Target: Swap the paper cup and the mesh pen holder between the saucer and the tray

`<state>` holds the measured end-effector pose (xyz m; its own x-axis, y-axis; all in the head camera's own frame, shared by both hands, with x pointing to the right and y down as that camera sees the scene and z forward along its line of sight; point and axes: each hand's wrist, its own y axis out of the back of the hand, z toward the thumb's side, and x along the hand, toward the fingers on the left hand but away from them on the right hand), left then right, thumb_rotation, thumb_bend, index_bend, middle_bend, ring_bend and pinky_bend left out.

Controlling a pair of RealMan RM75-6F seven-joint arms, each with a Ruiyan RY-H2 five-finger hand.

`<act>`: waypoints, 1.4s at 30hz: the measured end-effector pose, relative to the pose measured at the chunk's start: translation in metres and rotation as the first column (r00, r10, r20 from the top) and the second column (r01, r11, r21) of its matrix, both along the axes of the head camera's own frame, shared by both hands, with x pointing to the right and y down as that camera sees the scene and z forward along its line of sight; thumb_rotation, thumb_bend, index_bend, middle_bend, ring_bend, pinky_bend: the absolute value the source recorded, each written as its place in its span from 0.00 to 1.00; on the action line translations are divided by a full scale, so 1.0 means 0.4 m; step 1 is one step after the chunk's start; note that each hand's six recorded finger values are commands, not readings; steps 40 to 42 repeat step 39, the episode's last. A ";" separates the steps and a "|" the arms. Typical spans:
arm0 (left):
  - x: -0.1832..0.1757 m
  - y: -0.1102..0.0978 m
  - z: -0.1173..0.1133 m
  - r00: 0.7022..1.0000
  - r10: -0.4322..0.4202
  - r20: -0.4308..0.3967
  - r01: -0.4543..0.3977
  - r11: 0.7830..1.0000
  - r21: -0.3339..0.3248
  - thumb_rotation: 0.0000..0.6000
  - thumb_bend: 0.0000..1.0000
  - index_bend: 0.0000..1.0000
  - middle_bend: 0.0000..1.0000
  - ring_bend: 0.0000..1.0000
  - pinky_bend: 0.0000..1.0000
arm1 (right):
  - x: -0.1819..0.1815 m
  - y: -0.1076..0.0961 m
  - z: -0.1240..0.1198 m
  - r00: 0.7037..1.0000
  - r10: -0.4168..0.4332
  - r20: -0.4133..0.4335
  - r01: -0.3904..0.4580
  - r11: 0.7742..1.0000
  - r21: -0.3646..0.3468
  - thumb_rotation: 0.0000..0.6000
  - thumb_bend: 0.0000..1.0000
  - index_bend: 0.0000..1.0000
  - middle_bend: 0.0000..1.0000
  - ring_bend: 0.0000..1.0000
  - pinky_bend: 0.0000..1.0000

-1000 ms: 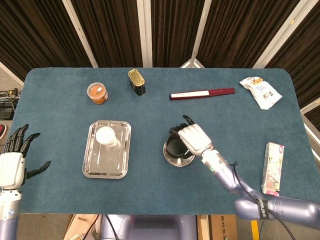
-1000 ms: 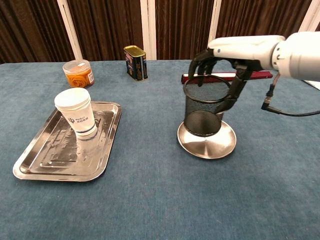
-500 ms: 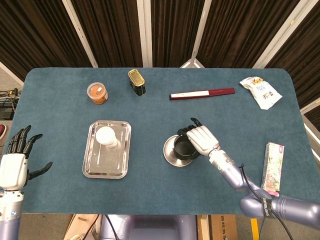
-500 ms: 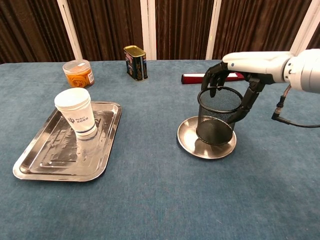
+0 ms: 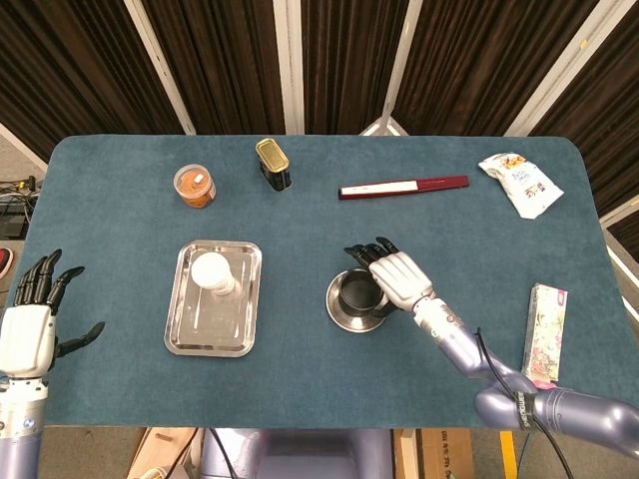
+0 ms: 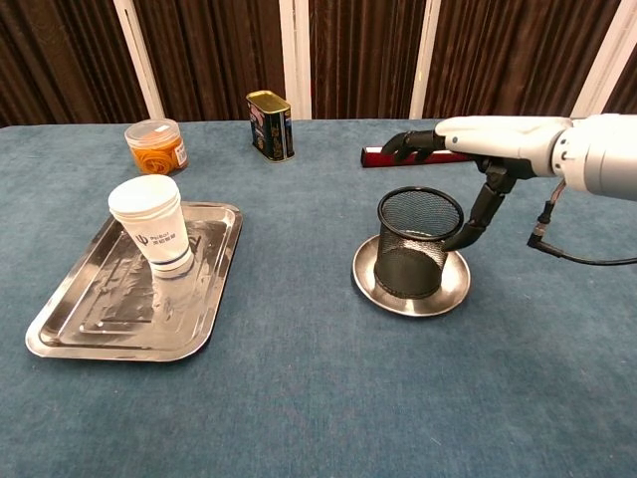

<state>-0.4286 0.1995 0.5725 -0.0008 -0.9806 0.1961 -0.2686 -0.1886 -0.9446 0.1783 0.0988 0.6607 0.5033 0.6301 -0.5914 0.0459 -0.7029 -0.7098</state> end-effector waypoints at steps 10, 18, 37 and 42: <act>-0.017 -0.008 0.000 1.000 -0.013 0.029 0.013 1.000 0.000 1.00 0.12 0.22 0.00 0.00 0.08 | 0.043 -0.007 -0.049 0.999 0.028 -0.031 -0.028 0.999 0.021 1.00 0.00 0.00 0.00 0.00 0.00; -0.018 0.002 0.003 0.998 0.006 0.061 -0.004 0.999 -0.044 1.00 0.12 0.22 0.00 0.00 0.07 | 0.265 -0.016 -0.183 0.969 0.212 -0.124 -0.174 0.949 0.262 1.00 0.00 0.00 0.00 0.00 0.00; -0.012 0.044 -0.004 0.993 0.031 0.110 -0.017 0.992 -0.127 1.00 0.12 0.21 0.00 0.00 0.07 | 0.608 0.293 -0.214 0.847 0.452 -0.280 -0.287 0.832 0.476 1.00 0.00 0.00 0.00 0.00 0.00; -0.011 0.043 0.000 0.994 0.036 0.108 -0.022 0.991 -0.135 1.00 0.12 0.21 0.00 0.00 0.07 | 0.613 0.292 -0.217 0.842 0.468 -0.270 -0.299 0.820 0.488 1.00 0.00 0.00 0.00 0.00 0.00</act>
